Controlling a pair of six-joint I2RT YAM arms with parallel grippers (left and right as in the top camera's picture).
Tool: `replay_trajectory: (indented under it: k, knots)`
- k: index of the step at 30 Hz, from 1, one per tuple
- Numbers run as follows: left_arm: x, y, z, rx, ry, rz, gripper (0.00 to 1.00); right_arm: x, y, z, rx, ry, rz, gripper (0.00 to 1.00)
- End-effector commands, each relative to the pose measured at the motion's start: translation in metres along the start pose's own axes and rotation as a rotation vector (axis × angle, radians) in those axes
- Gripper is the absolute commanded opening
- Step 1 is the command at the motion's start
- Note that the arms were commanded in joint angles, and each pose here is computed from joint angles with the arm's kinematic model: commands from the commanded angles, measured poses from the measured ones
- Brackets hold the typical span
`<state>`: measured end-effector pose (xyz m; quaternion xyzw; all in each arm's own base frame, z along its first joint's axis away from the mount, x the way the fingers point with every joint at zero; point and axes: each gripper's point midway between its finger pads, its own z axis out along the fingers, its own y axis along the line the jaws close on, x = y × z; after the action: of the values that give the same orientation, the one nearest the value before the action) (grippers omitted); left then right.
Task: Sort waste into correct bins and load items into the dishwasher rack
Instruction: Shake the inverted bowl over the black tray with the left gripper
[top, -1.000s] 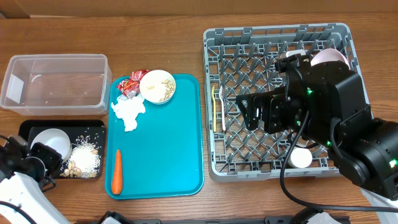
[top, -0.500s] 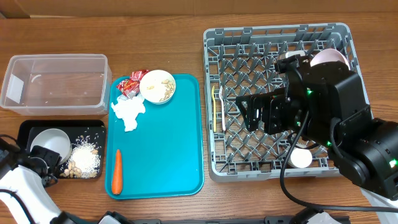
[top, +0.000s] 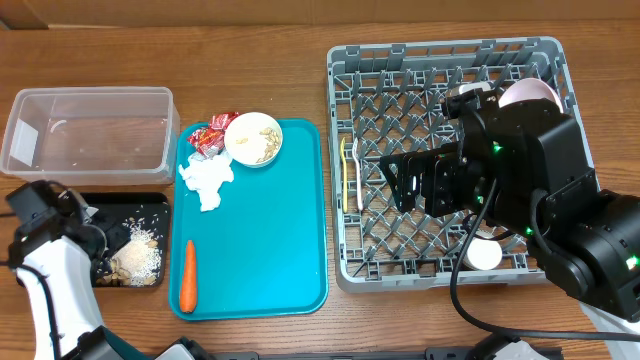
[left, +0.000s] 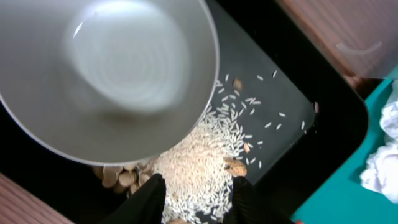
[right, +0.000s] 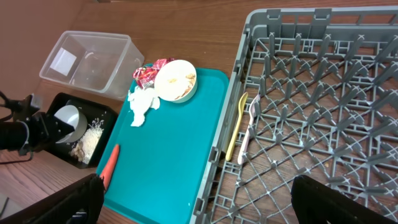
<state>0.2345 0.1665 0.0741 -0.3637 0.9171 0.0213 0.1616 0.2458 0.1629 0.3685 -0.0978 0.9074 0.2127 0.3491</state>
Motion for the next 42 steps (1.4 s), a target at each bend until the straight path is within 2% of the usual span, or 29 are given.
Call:
replay_trajectory:
  k: [1,5,10,15,22,27,31,42]
  knots:
    - [-0.004,0.009,0.003,-0.099,-0.019,0.077,0.37,-0.003,0.003,-0.003,-0.009,-0.009,0.001,1.0]
    - [-0.011,0.014,0.002,-0.137,-0.049,0.079,0.34,-0.003,0.003,-0.003,-0.008,-0.009,0.001,1.0]
    - [-0.019,0.017,0.007,-0.154,-0.072,0.085,0.36,-0.003,0.003,-0.003,-0.008,-0.009,0.001,1.0]
    - [-0.013,0.008,0.023,-0.104,-0.021,0.097,0.34,-0.003,0.003,-0.003,-0.009,-0.009,0.001,1.0]
    - [-0.006,0.011,0.041,-0.113,0.034,0.099,0.34,-0.003,0.003,-0.003,-0.008,-0.009,0.001,1.0]
    - [-0.007,0.011,0.043,-0.113,0.031,0.099,0.14,-0.003,0.003,-0.003,-0.009,-0.009,0.001,1.0]
    - [-0.008,0.011,0.043,-0.113,0.031,0.098,0.04,-0.003,0.003,-0.003,-0.009,-0.009,0.001,1.0]
    - [-0.009,0.01,0.033,-0.115,0.044,0.086,0.04,-0.002,0.003,-0.003,-0.008,-0.008,0.001,1.0]
